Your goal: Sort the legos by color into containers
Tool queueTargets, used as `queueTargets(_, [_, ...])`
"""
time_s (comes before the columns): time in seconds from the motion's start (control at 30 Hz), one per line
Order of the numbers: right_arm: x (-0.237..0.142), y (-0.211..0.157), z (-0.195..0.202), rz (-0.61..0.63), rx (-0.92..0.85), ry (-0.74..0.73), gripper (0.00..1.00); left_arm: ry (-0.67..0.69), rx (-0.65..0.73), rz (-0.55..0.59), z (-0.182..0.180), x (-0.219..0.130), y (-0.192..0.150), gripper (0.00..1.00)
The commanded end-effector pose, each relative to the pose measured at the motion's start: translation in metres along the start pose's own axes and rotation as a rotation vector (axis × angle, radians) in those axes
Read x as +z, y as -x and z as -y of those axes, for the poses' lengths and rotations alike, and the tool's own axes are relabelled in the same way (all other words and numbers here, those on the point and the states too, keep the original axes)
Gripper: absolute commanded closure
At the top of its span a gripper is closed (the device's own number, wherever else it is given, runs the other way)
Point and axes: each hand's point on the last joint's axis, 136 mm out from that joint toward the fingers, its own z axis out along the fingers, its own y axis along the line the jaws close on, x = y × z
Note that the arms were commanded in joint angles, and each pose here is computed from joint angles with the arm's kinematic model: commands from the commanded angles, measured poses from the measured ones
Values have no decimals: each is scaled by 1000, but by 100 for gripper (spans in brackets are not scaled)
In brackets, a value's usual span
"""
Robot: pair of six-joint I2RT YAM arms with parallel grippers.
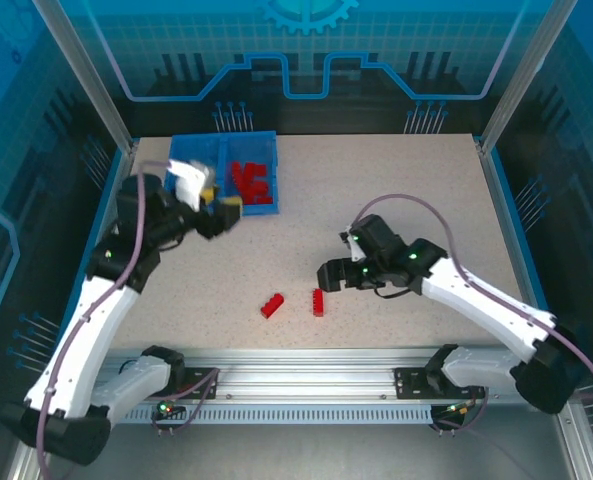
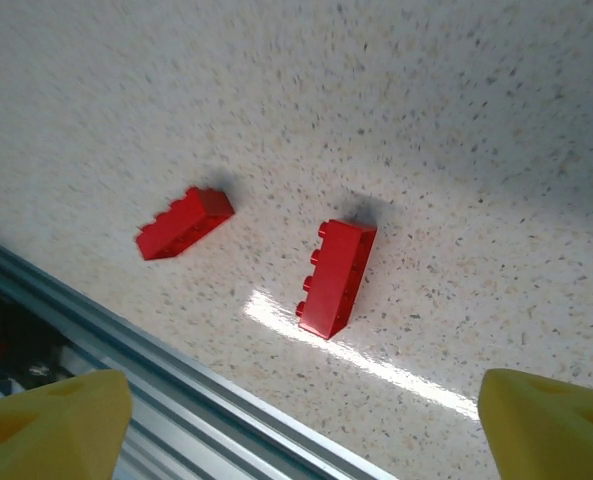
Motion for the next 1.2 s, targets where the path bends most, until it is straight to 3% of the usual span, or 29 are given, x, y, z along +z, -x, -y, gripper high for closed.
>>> queueTargets(0.0, [15, 9, -9, 17, 1, -43, 15, -288, 305, -71, 57, -8, -55, 31])
queueTargets(0.07, [29, 7, -10, -9, -14, -73, 18, -327, 358, -72, 68, -12, -75, 24])
queueTargets(0.13, [44, 3, -10, -42, -27, -105, 21, -456, 492, -62, 88, -21, -100, 2])
queueTargets(0.23, [66, -5, -7, -98, -34, -143, 24, -556, 645, -17, 105, -26, -129, 1])
queueTargets(0.33, [85, -15, -8, -153, -39, -162, 28, -565, 748, 27, 106, -23, -148, 1])
queueTargets(0.63, [121, -35, 7, -207, -47, -273, 47, -516, 715, -6, 94, -8, -159, 1])
queueTargets(0.93, [113, -33, 11, -144, -91, -334, 68, -507, 728, -22, 91, -3, -168, 1])
queueTargets(1.03, [93, -18, -7, -43, -120, -295, 73, -432, 652, -18, 81, 4, -157, 1])
queueTargets(1.17, [60, 10, -20, 65, -119, -261, 77, -269, 436, -12, 57, 15, -130, 1])
